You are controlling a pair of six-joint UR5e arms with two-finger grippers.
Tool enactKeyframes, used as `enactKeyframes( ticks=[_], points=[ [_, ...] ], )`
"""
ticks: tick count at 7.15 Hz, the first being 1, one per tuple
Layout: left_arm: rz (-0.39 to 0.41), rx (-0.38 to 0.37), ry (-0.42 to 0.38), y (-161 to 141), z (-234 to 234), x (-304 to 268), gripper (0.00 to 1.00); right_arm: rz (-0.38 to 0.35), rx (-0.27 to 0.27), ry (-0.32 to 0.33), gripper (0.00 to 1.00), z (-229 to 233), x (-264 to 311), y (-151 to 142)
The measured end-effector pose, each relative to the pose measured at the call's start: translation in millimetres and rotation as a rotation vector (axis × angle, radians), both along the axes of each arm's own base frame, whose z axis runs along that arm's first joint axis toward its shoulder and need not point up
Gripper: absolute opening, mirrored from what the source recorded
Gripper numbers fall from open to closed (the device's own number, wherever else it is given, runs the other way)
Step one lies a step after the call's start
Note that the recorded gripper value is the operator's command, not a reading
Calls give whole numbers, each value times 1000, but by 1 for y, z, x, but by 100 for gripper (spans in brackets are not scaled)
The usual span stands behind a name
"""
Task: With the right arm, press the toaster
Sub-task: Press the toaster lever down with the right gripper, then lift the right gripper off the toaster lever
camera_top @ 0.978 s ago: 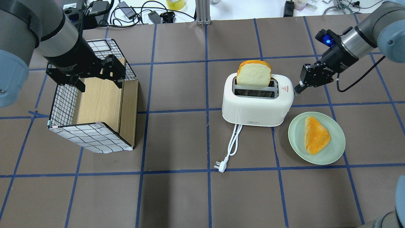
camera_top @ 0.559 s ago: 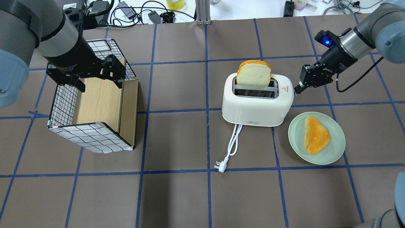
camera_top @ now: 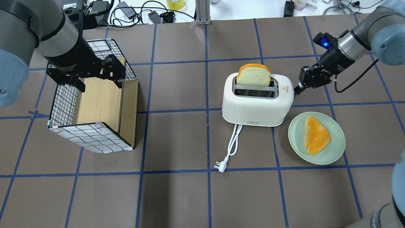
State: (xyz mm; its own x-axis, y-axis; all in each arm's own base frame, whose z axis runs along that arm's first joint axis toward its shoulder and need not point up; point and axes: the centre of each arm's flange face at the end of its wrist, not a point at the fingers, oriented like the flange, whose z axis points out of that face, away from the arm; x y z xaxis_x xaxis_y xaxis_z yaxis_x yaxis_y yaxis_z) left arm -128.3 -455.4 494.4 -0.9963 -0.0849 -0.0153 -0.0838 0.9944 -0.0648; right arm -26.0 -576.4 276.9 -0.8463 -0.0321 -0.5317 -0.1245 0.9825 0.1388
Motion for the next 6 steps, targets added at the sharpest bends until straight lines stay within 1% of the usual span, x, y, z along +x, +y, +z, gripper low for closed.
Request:
enactKeyframes(
  ticks=[6],
  points=[
    [0, 0, 0, 0, 0, 0, 100, -25, 63, -6, 0, -32, -2, -4]
  ],
)
